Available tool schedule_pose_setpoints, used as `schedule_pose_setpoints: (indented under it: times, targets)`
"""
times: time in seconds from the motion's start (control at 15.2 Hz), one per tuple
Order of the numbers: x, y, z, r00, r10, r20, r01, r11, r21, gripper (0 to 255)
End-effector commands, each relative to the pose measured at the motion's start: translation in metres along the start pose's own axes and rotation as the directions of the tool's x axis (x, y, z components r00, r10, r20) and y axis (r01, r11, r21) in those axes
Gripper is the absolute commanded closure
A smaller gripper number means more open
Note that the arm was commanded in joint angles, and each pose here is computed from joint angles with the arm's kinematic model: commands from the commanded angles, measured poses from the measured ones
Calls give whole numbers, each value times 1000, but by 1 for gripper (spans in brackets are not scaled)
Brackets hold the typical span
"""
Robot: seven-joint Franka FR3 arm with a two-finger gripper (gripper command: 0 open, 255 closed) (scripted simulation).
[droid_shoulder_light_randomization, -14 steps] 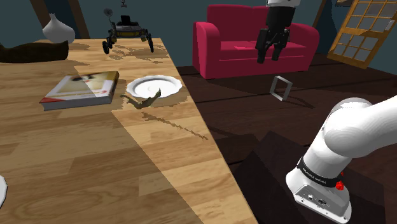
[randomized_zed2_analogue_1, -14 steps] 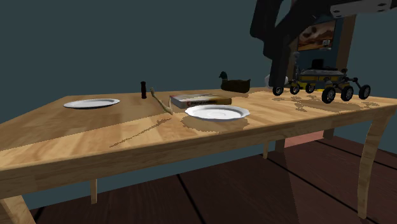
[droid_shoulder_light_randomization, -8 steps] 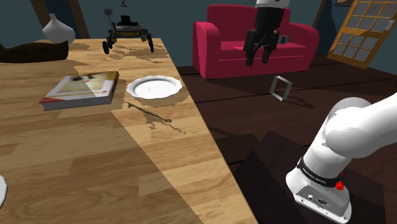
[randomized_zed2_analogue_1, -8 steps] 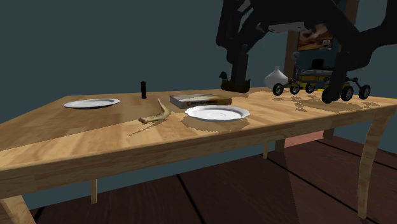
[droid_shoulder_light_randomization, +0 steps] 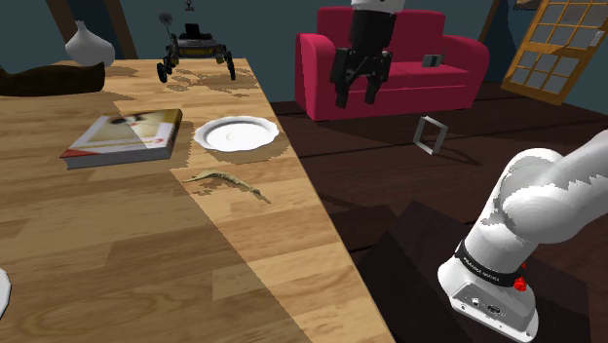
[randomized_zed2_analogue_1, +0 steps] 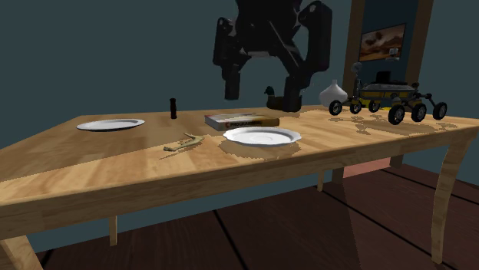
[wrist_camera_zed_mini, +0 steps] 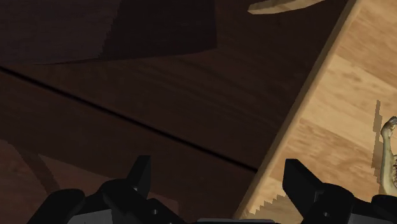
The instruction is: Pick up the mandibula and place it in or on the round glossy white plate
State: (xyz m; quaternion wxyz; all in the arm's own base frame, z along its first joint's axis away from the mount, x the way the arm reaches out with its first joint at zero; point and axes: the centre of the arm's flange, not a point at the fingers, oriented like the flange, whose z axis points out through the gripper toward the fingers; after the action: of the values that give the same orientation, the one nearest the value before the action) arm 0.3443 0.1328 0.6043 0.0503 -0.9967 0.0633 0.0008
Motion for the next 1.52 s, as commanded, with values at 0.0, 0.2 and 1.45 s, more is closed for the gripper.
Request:
schedule_pose_setpoints:
  times: [0.0,0.2,1.45]
  targets:
    - [4,-26,4,1000,-5,-5,5,1000,9,0]
    - [10,-63,8,1000,-14,-14,14,1000,20,0]
    - [36,-225,51,997,-51,-51,54,996,67,0]
